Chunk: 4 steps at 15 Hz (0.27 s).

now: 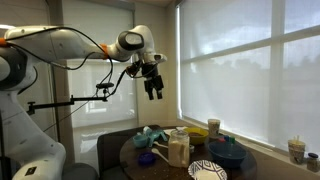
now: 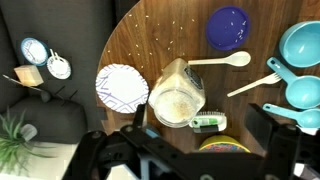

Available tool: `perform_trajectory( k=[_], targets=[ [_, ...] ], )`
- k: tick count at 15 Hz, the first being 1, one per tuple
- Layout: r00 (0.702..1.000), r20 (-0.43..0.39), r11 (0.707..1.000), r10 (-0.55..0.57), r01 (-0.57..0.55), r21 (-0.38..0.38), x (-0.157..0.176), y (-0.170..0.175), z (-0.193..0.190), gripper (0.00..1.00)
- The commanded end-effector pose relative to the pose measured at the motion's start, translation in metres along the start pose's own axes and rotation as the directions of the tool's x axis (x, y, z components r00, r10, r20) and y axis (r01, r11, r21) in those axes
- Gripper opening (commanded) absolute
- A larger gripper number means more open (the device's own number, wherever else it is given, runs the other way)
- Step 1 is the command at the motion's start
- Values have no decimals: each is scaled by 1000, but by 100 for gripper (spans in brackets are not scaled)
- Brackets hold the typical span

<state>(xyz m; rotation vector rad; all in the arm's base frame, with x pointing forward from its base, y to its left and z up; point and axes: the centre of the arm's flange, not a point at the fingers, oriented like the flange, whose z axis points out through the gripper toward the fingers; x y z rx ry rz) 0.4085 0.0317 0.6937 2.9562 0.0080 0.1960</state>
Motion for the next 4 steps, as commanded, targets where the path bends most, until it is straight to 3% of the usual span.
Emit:
perform_trajectory(
  k=[1,2,4],
  targets=[
    [990,12,987,139,-137,-81,-7,13,-22,100],
    [997,3,997,73,-73,-37,-4,9,-10,100],
    [994,4,993,110,-110,-50,-6,15,-14,100]
  ],
)
